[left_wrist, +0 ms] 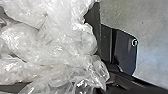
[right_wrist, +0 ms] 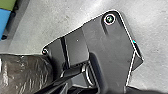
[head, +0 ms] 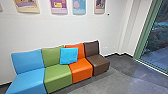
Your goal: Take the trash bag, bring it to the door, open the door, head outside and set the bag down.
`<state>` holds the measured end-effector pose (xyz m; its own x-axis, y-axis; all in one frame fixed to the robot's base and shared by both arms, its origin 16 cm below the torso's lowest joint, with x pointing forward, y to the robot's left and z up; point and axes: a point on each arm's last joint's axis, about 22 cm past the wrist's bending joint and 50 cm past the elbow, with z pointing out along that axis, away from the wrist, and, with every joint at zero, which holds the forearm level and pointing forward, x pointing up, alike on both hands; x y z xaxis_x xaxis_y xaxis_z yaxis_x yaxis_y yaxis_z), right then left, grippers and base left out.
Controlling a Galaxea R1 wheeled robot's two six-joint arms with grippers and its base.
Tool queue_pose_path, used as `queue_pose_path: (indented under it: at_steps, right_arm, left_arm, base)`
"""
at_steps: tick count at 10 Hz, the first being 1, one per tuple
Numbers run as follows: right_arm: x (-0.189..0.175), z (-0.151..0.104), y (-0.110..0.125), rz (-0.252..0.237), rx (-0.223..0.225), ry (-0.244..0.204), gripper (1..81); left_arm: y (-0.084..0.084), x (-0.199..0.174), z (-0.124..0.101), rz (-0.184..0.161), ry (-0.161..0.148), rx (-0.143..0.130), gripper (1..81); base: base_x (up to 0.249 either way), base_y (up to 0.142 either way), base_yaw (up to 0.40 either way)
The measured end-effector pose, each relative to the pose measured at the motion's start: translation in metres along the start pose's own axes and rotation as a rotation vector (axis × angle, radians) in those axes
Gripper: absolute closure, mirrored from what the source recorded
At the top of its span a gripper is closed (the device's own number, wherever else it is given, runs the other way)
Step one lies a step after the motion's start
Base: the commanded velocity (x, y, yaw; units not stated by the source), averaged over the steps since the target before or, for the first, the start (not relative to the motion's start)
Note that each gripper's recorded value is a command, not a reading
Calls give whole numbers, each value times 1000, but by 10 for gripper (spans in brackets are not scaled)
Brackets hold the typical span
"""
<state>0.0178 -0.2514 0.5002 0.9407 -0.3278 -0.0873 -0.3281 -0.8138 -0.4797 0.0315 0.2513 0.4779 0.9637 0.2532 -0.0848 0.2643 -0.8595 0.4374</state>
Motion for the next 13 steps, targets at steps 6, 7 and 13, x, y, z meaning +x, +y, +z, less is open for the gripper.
queue_pose_path:
  at_steps: [6, 7, 13]
  right_arm:
    - [0, 2, 0, 0, -1, 1, 10]
    - [0, 2, 0, 0, -1, 1, 10]
    - [0, 2, 0, 0, -2, 1, 10]
  left_arm:
    - [5, -1, 3, 1, -2, -7, 811]
    - [6, -2, 3, 1, -3, -8, 811]
    - [10, -3, 5, 30, -4, -14, 811]
  base:
    - [0, 0, 0]
    - [0, 0, 0]
    - [0, 0, 0]
